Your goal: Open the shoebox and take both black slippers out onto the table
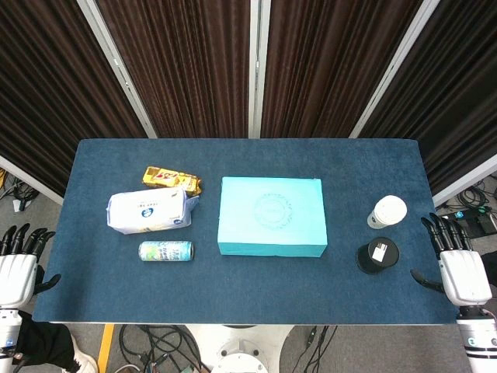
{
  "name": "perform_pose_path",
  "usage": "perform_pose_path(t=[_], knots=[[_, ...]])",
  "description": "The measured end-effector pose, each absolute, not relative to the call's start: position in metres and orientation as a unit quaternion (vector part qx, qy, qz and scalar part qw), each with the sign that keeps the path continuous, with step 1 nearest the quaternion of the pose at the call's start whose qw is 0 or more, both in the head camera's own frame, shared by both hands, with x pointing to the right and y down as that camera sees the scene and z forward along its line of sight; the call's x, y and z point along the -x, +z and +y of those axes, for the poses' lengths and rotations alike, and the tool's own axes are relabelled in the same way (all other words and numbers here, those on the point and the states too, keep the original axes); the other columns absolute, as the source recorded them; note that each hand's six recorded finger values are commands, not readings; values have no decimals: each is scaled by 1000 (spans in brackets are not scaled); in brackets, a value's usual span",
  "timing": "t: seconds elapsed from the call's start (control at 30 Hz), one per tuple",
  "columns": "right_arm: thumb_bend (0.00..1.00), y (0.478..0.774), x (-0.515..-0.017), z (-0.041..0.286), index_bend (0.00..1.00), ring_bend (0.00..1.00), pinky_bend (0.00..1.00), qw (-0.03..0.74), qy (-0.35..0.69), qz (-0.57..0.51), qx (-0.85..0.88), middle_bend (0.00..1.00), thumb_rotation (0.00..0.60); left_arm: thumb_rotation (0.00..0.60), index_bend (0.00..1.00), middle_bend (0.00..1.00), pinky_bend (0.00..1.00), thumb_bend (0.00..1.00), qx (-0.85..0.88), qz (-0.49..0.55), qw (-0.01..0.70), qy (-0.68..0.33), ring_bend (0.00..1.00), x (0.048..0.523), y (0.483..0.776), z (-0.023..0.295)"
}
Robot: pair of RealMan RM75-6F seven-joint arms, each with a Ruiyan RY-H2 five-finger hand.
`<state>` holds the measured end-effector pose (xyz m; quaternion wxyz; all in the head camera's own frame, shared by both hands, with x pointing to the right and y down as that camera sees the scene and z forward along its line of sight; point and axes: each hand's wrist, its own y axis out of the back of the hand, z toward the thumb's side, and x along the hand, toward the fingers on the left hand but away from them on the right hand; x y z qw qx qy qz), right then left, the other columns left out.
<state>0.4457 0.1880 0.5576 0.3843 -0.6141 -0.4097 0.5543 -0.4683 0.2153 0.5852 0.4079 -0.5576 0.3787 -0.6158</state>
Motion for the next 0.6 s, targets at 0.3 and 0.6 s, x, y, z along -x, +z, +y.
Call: perform_pose_path(t=[0.3, 0.6], knots=[[38, 560, -438, 180, 0, 0, 0, 390, 544, -401, 625, 34, 600, 600, 197, 159, 44, 0, 562, 373, 394, -625, 51, 469, 590, 220], [42, 578, -416, 130, 0, 0, 0, 404, 524, -359, 658, 69, 600, 600, 197, 159, 44, 0, 565, 373, 394, -621, 51, 465, 589, 219]])
